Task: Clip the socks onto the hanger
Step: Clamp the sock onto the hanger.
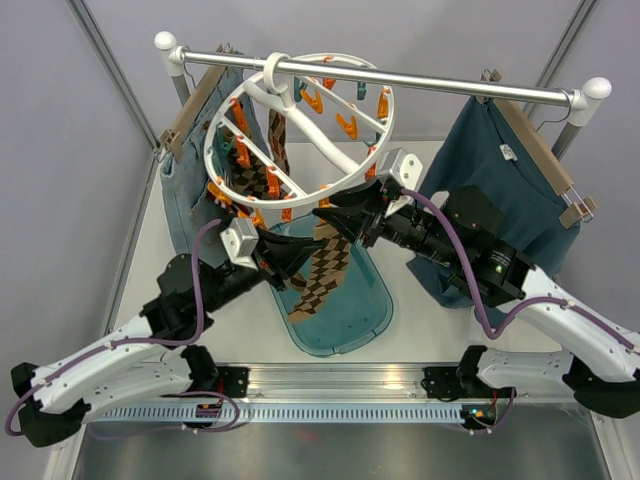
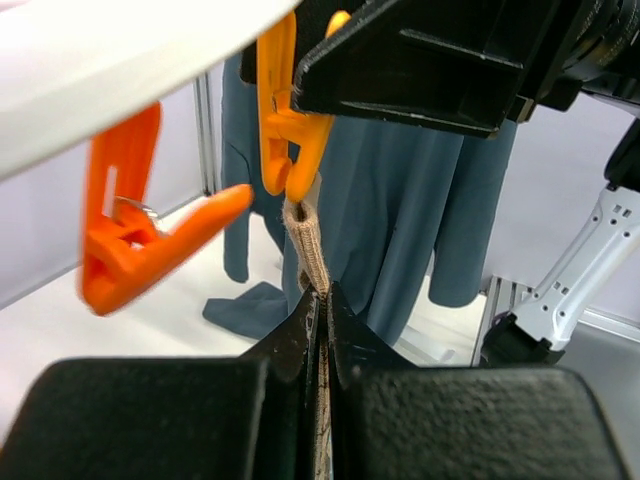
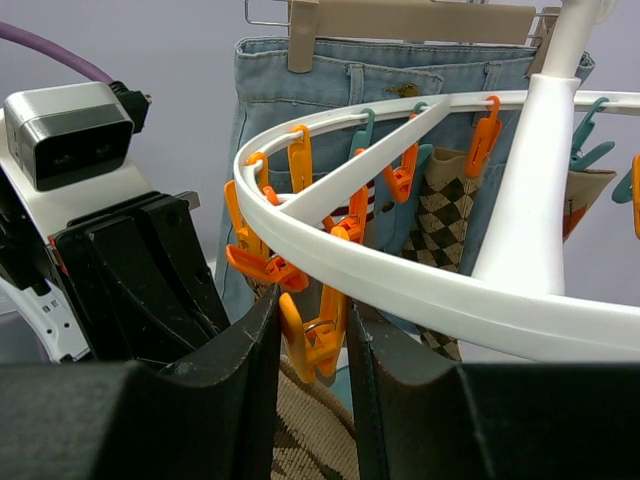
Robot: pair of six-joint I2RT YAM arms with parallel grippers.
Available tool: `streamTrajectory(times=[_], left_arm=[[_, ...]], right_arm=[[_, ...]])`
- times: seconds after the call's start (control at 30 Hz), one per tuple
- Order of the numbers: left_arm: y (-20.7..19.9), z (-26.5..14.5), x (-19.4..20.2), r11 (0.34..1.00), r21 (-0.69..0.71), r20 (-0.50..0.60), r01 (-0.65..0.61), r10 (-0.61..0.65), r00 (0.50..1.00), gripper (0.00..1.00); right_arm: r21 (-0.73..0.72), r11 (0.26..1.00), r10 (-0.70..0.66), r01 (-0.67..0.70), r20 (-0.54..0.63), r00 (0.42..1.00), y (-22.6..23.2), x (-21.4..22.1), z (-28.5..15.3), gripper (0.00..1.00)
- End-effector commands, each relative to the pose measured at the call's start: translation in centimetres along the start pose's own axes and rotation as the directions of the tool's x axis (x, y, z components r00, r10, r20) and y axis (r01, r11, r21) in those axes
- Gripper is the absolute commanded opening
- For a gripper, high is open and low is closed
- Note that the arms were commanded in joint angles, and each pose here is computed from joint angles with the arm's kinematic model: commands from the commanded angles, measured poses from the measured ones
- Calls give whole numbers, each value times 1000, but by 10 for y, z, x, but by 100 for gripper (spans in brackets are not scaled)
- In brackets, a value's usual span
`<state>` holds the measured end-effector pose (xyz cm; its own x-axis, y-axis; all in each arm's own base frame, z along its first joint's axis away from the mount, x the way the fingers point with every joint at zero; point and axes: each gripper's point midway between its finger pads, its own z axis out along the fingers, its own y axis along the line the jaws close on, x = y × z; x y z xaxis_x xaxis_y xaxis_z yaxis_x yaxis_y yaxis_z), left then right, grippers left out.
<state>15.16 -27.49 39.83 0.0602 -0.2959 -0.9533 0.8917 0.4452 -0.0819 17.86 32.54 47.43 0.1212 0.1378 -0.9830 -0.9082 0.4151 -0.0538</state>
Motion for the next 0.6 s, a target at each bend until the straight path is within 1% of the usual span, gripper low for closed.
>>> streamTrajectory(times=[0.0,0.57], left_arm=[[4,2,-35,998,-25,103,-50,52,993,2],[7,10,-42,997,-43,112,-65,69,991,2]], right_arm=[[-57,998,8,-6,43,999,11,-23,-9,0],[-88,996,11,-8,37,999,17,-23,-10,0]])
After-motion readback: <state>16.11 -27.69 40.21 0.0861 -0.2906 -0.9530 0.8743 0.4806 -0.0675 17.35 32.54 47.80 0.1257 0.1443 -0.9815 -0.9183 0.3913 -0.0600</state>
